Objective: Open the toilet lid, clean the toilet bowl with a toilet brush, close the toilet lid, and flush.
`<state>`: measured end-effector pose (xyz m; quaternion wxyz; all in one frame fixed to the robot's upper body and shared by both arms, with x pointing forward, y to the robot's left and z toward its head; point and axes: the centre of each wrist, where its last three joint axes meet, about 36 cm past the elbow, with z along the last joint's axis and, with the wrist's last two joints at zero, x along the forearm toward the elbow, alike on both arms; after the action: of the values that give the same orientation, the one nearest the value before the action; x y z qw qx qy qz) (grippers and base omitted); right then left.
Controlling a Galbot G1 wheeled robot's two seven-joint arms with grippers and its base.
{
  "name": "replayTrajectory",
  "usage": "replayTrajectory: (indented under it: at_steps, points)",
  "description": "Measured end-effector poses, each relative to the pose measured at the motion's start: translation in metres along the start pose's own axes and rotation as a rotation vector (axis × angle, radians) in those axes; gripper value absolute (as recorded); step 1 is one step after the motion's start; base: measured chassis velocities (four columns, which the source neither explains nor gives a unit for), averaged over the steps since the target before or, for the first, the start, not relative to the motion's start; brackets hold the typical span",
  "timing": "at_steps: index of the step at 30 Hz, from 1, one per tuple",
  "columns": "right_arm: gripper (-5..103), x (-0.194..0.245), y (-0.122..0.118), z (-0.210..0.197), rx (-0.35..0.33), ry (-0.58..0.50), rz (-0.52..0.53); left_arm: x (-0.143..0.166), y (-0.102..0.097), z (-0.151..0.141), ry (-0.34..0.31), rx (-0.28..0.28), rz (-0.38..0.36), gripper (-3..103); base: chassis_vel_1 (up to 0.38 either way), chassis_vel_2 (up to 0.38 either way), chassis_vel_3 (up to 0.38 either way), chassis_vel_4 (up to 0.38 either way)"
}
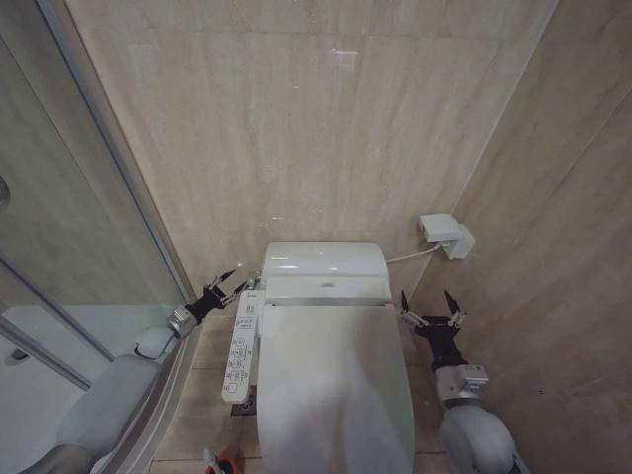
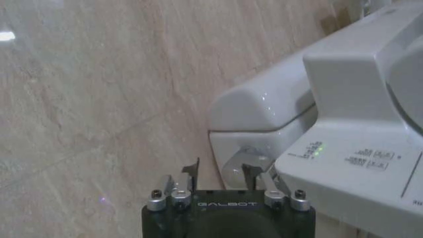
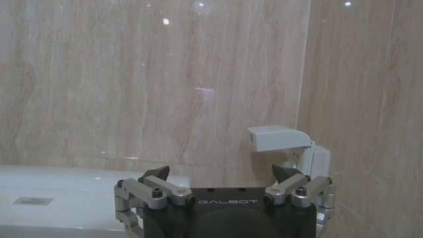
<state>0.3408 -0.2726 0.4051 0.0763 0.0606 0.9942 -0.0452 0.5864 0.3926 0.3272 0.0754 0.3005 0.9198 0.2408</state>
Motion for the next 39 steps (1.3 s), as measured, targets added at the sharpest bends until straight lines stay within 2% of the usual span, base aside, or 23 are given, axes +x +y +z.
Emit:
replayTrajectory:
  at_steps: [4, 5, 11, 12, 24, 39]
  points:
    - [100, 0.000, 0.000, 0.000, 0.000, 0.000, 0.000, -0.004, 0.001, 0.002, -0.001, -0.001, 0.003, 53, 0.000, 0.000, 0.000, 0.000]
    - [100, 0.000, 0.000, 0.000, 0.000, 0.000, 0.000, -0.005, 0.002, 0.002, -0.003, -0.001, 0.005, 26, 0.000, 0.000, 0.000, 0.000]
    - [100, 0.000, 0.000, 0.000, 0.000, 0.000, 0.000, -0.010, 0.002, 0.000, -0.008, -0.002, 0.007, 26, 0.000, 0.000, 0.000, 0.000]
    - [100, 0.000, 0.000, 0.000, 0.000, 0.000, 0.000, -0.011, 0.002, 0.000, -0.008, -0.003, 0.008, 2, 0.000, 0.000, 0.000, 0.000]
    - [100, 0.000, 0.000, 0.000, 0.000, 0.000, 0.000, -0.014, 0.000, 0.002, -0.004, 0.003, 0.014, 0, 0.000, 0.000, 0.000, 0.000]
    - [100, 0.000, 0.000, 0.000, 0.000, 0.000, 0.000, -0.032, -0.013, 0.004, -0.021, 0.013, 0.050, 0, 0.000, 0.000, 0.000, 0.000]
